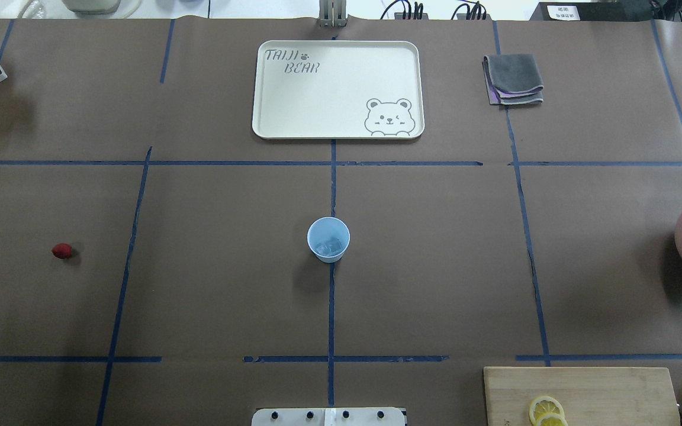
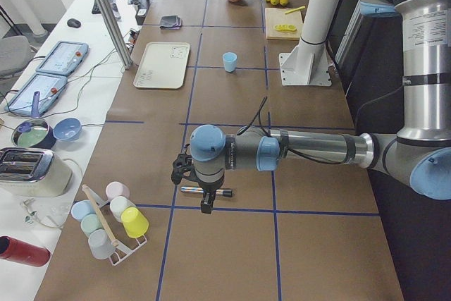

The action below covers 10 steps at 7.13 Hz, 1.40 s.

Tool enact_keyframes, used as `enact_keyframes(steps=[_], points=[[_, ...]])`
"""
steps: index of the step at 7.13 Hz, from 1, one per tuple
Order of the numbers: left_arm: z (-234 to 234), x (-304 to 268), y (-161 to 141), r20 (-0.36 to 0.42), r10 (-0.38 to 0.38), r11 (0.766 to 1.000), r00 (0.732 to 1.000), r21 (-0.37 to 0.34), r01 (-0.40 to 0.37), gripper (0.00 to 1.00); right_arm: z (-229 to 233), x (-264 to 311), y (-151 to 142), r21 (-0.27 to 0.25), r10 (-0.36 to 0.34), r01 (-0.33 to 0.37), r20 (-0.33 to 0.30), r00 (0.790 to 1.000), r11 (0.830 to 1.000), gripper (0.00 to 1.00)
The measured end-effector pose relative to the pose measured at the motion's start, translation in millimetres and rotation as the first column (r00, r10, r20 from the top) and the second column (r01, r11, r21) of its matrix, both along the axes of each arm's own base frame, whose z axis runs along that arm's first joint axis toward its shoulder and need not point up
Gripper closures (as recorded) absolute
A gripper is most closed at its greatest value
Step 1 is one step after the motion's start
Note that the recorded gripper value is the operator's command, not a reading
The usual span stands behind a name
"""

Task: Mash ice and strawberries in cup
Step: 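Grasp a third ice cube from the pink bowl with the right gripper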

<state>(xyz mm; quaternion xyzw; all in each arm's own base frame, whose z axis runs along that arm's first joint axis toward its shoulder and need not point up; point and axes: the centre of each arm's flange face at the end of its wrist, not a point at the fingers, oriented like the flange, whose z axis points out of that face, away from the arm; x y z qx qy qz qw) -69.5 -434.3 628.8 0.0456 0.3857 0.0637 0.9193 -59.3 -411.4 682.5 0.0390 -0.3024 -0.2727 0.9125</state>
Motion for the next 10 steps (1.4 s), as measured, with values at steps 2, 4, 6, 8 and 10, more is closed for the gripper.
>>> enact_keyframes(steps=[2,4,6,8,10], points=[[-4.1,0.0,0.6,0.001,0.000,1.000,1.000,0.008,0.000,0.00,-0.2,0.2,-0.1,0.001,0.000,0.000,-0.002,1.000,1.000,0.96],[-7.1,-0.3,1.4,0.002,-0.001,1.000,1.000,0.014,0.001,0.00,-4.6,0.2,-1.0,0.007,0.001,-0.001,0.006,1.000,1.000,0.98],[-10.6,-0.6,3.4,0.002,-0.001,1.000,1.000,0.021,0.001,0.00,-14.8,4.8,-3.7,0.012,0.013,-0.013,0.013,1.000,1.000,0.98],[-11.5,-0.7,3.9,0.002,-0.002,1.000,1.000,0.022,0.002,0.00,-48.3,17.3,-5.3,-0.009,0.040,-0.040,0.006,0.999,0.999,0.98],[-11.6,-0.7,4.0,0.002,-0.002,1.000,1.000,0.022,0.002,0.00,-120.6,16.8,-29.7,-0.009,0.073,-0.073,0.009,0.997,0.997,0.97]])
